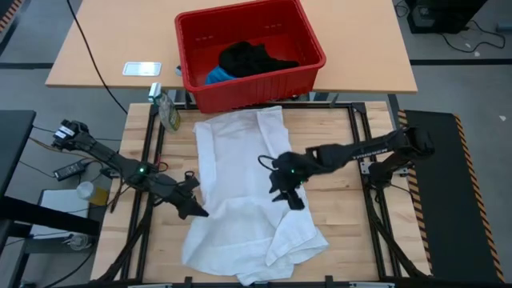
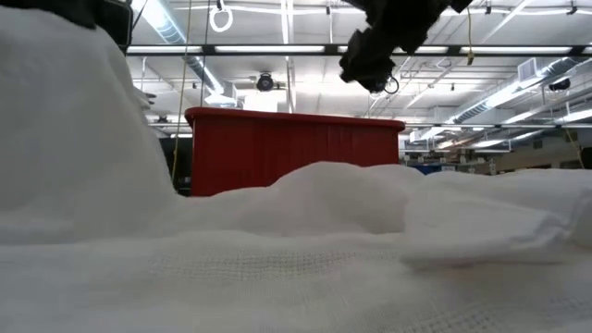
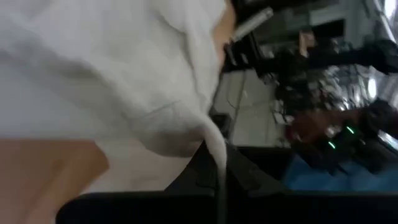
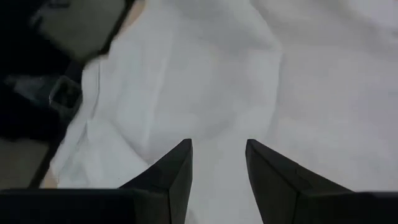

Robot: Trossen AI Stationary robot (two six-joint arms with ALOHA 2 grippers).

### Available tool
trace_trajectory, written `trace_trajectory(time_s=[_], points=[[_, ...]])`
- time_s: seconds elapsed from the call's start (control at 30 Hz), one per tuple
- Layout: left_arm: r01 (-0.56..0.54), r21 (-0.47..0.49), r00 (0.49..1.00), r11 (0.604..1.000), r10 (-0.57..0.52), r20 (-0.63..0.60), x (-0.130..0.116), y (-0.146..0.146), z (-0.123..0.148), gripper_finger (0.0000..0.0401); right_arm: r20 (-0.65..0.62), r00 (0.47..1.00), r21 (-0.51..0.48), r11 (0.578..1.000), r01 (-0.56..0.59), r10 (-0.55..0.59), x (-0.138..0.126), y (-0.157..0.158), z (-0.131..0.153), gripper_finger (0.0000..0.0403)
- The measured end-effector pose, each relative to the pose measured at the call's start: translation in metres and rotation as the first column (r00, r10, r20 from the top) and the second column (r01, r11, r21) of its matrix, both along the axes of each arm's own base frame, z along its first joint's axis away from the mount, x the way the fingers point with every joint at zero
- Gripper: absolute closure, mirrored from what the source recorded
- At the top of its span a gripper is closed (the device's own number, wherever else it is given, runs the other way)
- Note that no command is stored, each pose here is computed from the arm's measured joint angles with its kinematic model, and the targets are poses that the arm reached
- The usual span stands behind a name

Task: Fold laundry
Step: Fold the white polo shirt

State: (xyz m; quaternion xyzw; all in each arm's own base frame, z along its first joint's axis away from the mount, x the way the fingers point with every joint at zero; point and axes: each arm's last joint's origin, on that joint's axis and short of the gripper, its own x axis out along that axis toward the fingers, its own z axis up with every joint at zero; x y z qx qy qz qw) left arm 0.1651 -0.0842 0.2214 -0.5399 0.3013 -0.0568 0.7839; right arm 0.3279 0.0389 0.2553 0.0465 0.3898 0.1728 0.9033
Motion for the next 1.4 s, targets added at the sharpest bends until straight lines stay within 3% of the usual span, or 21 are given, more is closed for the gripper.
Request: trace_trajectory(time_s=[0.23,0.43,0.77,0.87,1.0,1.2,1.4], points=[[-0.041,0.057,0.997,0.998,0.045,-0.067,0.022,0.0,-0.021,0.0398,0.098,0.966,0.019,0.971,0.237,-0.238,0.007,0.017,0.008,0.0248],[-0.064,0.096,0.996,0.993,0.057,0.07,0.053,-0.001,-0.033,0.0398,0.072,0.966,0.05,0.969,0.243,-0.247,0.004,0.047,0.003,0.0253],[-0.246,0.101,0.969,0.964,0.242,0.05,0.088,0.019,-0.071,0.0399,0.043,0.932,0.135,0.926,0.352,-0.361,0.005,0.077,-0.006,0.0253],[-0.242,0.115,0.97,0.963,0.239,0.04,0.095,0.022,-0.081,0.0398,0.038,0.921,0.128,0.916,0.381,-0.388,0.003,0.084,-0.008,0.0253],[-0.157,0.173,0.988,0.972,0.156,0.022,0.107,0.015,-0.092,0.0386,0.045,0.898,0.126,0.894,0.429,-0.438,0.002,0.086,-0.009,0.0253],[-0.104,0.232,0.995,0.967,0.103,0.018,0.124,0.009,-0.098,0.0336,0.022,0.875,0.15,0.867,0.476,-0.484,0.002,0.084,-0.01,0.0253],[0.093,0.228,0.99,0.969,-0.113,0.08,0.134,0.0,-0.087,0.0213,-0.005,0.857,0.171,0.844,0.509,-0.516,0.003,0.08,-0.01,0.0253]])
